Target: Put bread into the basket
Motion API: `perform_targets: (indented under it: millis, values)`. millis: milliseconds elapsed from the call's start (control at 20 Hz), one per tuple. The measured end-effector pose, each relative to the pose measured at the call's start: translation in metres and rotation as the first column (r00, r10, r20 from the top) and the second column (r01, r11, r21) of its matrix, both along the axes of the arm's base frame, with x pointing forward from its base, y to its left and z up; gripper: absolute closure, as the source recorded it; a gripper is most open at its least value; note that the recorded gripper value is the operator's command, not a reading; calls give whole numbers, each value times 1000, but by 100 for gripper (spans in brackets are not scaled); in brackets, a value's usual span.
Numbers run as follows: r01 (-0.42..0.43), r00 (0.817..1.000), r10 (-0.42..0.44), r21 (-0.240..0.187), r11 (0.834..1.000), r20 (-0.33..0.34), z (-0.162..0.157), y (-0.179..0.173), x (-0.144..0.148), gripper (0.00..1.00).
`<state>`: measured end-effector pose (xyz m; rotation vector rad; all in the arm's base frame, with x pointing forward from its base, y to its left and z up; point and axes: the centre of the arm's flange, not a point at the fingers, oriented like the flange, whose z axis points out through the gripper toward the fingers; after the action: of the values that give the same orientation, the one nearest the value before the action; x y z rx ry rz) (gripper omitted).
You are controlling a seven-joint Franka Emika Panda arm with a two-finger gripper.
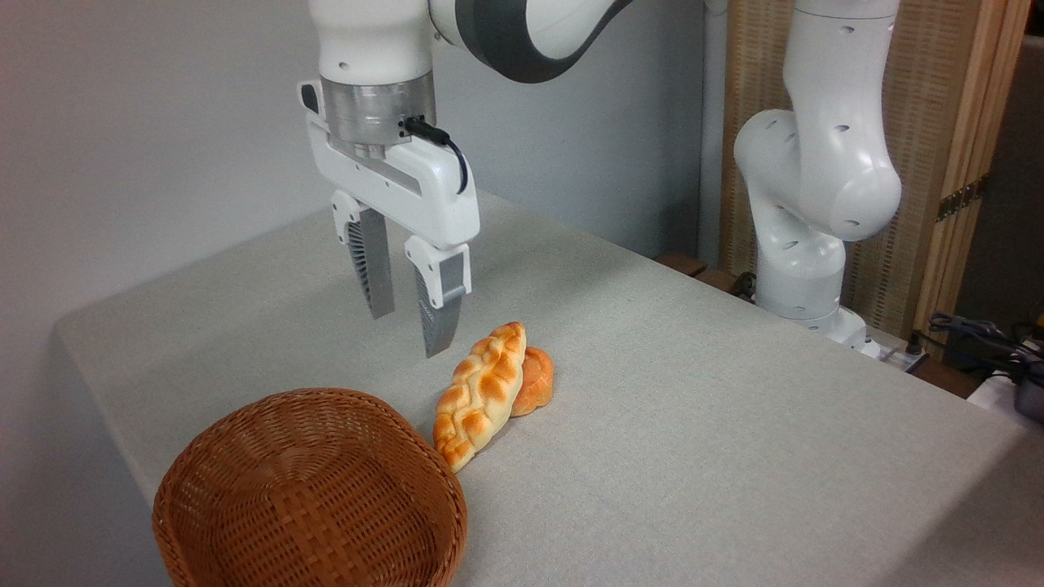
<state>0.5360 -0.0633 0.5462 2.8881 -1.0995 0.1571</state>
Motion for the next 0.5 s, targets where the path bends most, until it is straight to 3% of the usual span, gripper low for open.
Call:
perform_targets:
  millis: [500]
  values:
    - [-12, 1000, 12, 3, 1000, -5, 0, 6, 4, 0]
